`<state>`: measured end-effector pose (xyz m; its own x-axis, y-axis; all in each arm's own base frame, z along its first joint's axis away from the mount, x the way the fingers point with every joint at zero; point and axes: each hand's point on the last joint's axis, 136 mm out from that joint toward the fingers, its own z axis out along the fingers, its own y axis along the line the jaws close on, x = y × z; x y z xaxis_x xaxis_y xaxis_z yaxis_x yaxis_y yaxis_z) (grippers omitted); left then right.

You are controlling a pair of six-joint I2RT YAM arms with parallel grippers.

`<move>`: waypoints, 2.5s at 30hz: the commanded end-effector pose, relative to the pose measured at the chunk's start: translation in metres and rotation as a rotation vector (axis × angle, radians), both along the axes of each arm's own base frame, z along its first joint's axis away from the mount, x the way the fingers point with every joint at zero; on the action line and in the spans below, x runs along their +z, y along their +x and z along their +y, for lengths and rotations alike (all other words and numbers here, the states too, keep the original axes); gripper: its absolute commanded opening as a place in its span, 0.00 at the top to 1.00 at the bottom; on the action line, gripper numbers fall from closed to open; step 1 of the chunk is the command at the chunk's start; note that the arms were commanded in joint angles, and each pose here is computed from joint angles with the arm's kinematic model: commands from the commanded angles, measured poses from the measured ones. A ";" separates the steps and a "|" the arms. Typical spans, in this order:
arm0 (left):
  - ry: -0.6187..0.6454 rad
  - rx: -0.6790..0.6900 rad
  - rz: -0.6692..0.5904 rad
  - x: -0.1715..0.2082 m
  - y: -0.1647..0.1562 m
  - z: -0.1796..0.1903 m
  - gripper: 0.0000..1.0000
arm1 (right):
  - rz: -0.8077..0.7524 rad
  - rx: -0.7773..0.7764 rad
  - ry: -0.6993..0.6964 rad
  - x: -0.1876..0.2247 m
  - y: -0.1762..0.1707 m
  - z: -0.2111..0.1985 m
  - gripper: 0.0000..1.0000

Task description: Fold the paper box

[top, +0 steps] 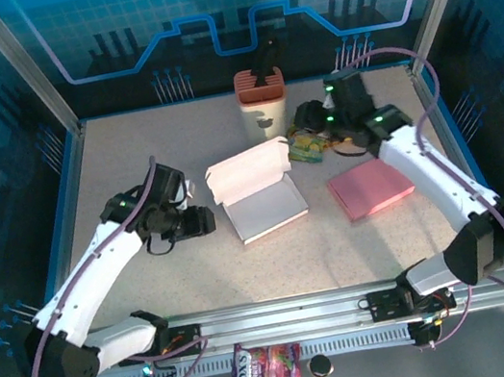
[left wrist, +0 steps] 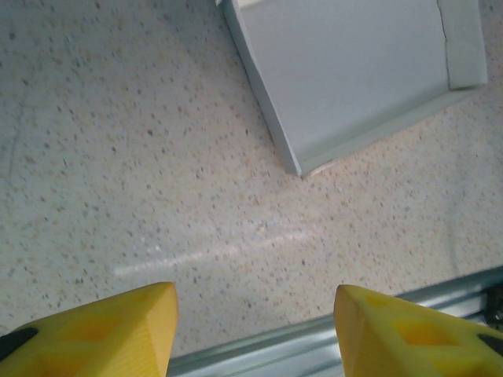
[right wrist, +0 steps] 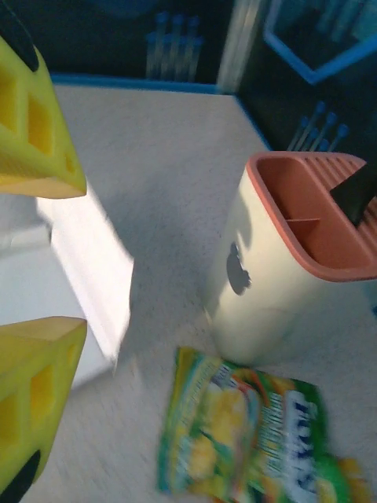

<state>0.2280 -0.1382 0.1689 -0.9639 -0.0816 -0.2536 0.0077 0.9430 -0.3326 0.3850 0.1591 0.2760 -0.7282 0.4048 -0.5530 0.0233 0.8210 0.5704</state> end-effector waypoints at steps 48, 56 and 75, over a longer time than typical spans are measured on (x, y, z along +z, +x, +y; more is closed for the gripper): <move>0.035 -0.132 -0.038 -0.031 0.137 -0.015 0.67 | 0.000 0.858 -0.400 -0.137 0.045 0.068 0.55; 0.038 -0.130 -0.039 -0.031 0.140 -0.018 0.79 | 0.000 0.850 -0.403 -0.138 0.046 0.070 0.77; 0.130 -0.079 -0.060 -0.028 0.150 -0.009 0.86 | -0.060 0.730 -0.513 -0.118 0.039 0.070 1.00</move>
<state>0.3747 -0.1488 0.1350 -0.9496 0.0429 -0.3105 0.1163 0.9681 -0.2220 0.4263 0.2246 0.1430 -0.6884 -0.4731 -0.5497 -0.6300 0.7656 0.1301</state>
